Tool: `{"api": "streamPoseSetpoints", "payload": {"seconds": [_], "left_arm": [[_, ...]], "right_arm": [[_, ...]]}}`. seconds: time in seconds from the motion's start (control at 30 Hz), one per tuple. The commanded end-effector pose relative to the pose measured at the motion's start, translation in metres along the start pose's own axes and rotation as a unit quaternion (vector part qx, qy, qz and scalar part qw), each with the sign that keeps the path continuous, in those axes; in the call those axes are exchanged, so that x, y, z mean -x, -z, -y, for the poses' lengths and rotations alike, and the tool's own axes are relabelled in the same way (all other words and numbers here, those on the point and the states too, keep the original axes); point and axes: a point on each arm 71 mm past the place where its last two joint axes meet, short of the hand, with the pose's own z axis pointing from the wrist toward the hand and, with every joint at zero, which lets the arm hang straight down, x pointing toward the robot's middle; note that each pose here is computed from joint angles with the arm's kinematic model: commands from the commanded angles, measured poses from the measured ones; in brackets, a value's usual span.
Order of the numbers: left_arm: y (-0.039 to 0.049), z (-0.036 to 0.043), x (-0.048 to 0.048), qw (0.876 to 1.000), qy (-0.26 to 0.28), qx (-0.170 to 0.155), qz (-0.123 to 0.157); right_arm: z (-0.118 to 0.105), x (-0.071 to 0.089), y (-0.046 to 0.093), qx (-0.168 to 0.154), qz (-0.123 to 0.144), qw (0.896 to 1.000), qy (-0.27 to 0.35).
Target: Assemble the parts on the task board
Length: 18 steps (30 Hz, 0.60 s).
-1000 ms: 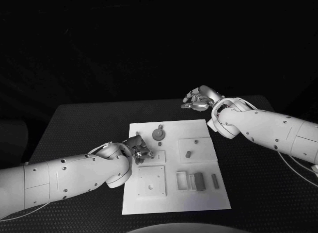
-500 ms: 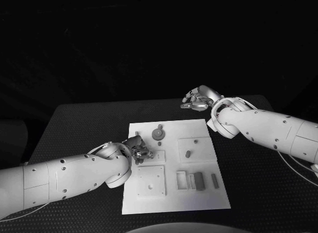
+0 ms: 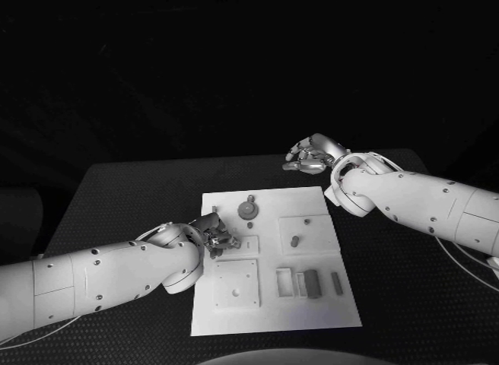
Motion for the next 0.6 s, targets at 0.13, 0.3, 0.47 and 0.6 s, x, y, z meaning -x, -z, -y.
{"api": "streamPoseSetpoints", "payload": {"seconds": [0.13, 0.3, 0.47, 0.6], "left_arm": [[0.0, -0.0053, -0.0041, 0.999, 0.02, 0.01, -0.037], [-0.0007, -0.0058, -0.0073, 0.997, 0.035, 0.018, -0.063], [-0.0019, -0.0075, -0.0084, 0.995, 0.053, 0.028, -0.081], [-0.0033, -0.0085, -0.0045, 0.994, 0.062, 0.031, -0.081]], "right_arm": [[-0.001, -0.0012, -0.0004, 0.006, -0.008, 1.0, 0.006], [-0.0021, -0.0017, -0.0005, 0.009, -0.008, 1.0, 0.009], [-0.0018, -0.0017, -0.0008, 0.009, -0.008, 1.0, 0.009], [-0.0016, -0.0017, -0.0009, 0.008, -0.009, 1.0, 0.009]]}}
